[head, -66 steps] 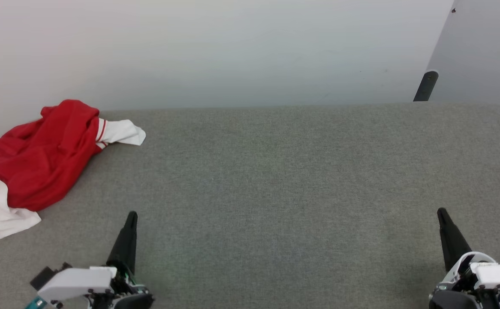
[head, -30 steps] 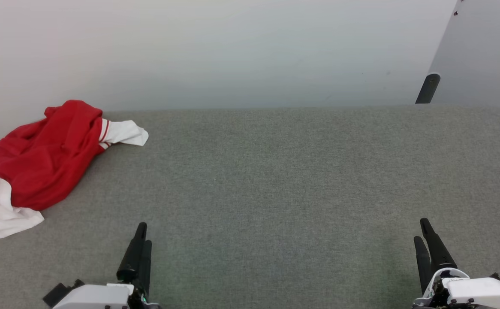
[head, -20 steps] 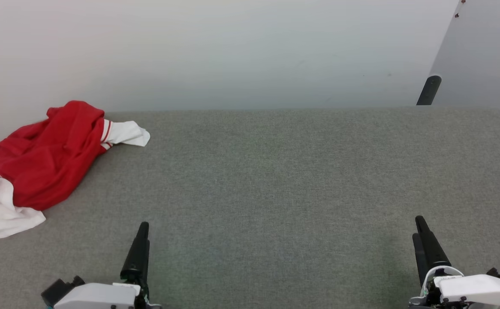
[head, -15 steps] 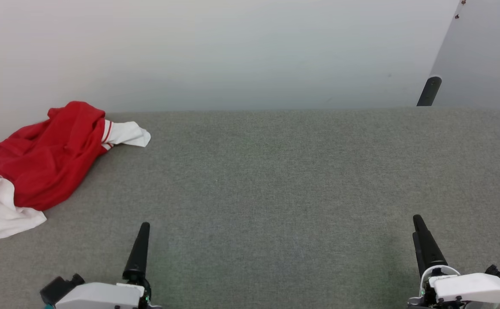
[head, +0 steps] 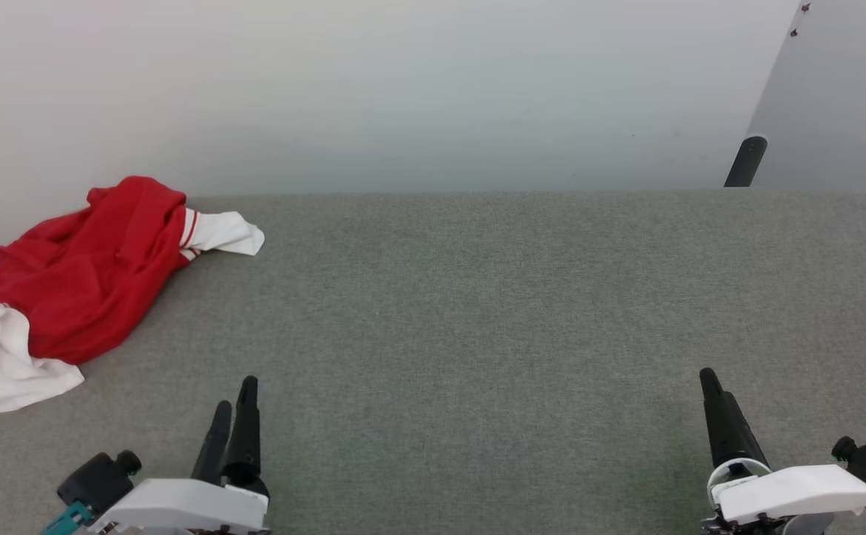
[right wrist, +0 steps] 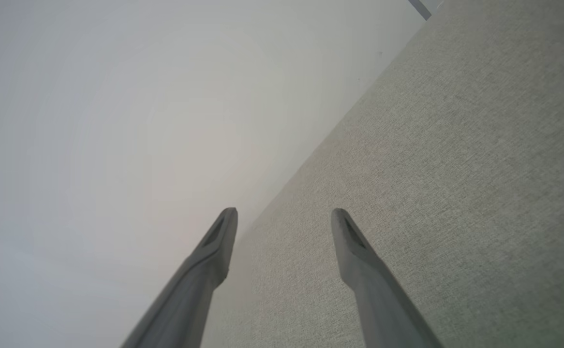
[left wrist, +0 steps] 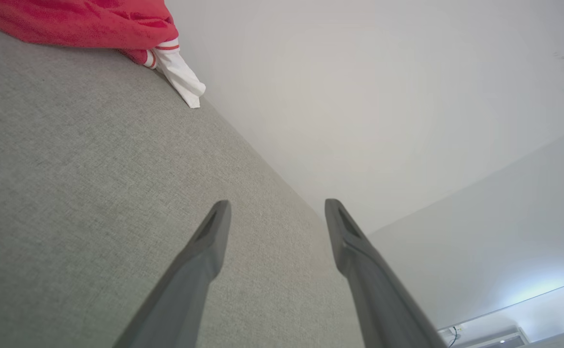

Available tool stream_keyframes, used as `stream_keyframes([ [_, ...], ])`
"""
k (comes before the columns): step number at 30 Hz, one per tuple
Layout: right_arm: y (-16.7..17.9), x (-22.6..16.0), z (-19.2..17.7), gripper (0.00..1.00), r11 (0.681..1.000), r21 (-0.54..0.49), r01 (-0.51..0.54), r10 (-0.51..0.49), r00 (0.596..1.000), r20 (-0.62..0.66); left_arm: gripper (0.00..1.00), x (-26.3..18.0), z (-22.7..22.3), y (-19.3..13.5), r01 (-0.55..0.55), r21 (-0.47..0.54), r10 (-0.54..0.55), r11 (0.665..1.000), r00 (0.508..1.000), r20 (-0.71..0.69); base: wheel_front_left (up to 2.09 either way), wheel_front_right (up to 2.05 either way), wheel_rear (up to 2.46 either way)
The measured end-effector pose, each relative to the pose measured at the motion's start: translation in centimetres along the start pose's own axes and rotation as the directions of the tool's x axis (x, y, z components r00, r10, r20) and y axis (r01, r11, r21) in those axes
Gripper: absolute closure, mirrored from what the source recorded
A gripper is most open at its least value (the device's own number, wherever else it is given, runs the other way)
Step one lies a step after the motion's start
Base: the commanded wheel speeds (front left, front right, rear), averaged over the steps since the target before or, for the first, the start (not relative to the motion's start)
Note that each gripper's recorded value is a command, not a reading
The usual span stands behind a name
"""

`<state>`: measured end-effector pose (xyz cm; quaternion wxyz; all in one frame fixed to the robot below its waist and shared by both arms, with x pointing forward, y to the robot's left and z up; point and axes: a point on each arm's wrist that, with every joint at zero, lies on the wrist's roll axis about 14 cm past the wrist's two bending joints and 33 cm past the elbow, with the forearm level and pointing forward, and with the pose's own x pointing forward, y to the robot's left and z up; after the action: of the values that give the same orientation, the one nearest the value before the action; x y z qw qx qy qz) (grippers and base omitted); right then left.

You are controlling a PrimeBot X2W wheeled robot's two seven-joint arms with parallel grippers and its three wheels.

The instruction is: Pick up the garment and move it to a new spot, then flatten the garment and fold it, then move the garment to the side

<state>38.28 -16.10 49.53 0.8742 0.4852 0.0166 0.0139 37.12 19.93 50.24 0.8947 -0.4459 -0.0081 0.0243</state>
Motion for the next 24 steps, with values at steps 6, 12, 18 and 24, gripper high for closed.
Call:
stream_keyframes([
  [6,0.4,0.0,-0.2,0.0,0.989,-0.148,-0.022,0.021,1.0,-0.007,0.0,-0.1,0.5,-0.4,0.017,0.158,-0.021,0.987,1.0,0.021,0.0,0.0,0.0],
  [12,0.8,0.1,-0.4,0.0,0.961,-0.273,-0.043,0.041,0.999,-0.013,0.0,-0.1,1.1,-1.0,0.032,0.305,-0.047,0.952,0.998,0.041,0.0,0.0,0.0],
  [18,1.1,0.2,-0.4,0.0,0.926,-0.372,-0.059,0.057,0.998,-0.016,0.0,-0.2,1.5,-1.8,0.046,0.423,-0.077,0.905,0.995,0.057,0.0,0.0,0.0],
  [24,1.3,0.2,-0.4,0.0,0.895,-0.441,-0.071,0.071,0.997,-0.015,0.0,-0.3,2.1,-2.6,0.055,0.507,-0.11,0.86,0.991,0.078,0.0,0.0,0.0],
])
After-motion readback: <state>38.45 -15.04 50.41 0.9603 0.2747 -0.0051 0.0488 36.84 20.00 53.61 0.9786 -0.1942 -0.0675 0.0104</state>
